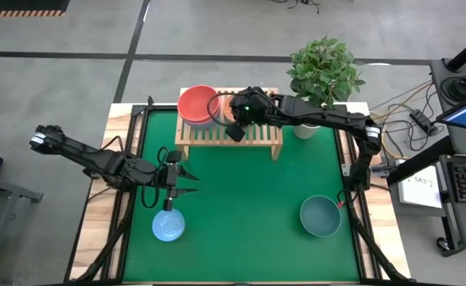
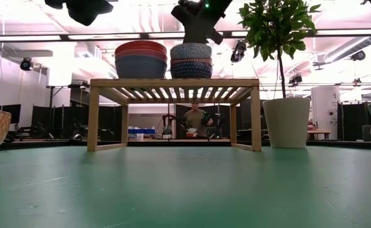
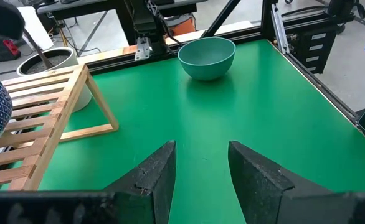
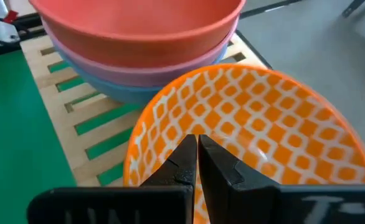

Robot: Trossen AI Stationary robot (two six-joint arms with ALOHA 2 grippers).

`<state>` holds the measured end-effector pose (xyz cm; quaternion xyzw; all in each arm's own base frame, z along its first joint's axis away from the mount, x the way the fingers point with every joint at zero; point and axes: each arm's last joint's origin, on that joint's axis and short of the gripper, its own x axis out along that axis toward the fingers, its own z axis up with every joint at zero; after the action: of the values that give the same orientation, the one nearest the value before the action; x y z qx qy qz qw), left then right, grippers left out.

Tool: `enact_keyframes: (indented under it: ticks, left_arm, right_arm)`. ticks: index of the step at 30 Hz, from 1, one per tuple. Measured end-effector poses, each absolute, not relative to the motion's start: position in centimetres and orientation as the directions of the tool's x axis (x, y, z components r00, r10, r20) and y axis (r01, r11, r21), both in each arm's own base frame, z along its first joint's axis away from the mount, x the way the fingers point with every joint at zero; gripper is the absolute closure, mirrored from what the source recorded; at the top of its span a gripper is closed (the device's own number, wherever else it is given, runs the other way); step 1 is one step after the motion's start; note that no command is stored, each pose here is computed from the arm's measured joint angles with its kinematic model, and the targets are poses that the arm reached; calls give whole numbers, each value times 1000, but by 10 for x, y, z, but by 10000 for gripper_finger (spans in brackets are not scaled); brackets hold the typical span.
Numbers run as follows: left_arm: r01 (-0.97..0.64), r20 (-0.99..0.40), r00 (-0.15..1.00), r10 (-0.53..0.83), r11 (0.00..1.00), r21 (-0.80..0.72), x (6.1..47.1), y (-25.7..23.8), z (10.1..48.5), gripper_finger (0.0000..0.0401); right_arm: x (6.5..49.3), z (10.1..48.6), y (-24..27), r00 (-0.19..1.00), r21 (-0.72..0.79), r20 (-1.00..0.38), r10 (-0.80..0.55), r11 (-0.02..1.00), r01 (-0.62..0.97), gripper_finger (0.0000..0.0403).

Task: Place and stack bowls onto a shelf
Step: Stack the orange patterned bowl on top of the dark blue patterned bowl on the shelf

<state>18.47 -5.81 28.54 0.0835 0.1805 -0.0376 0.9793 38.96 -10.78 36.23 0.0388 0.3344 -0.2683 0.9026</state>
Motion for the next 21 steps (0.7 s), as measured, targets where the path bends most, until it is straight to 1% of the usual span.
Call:
enact_keyframes:
  ticks: [21]
  left_arm:
    - [104, -360, 932, -44, 983, 150, 185, -58, 285, 271]
  right_arm:
    - [392, 355, -107, 638, -101, -620, -457, 852, 514, 394]
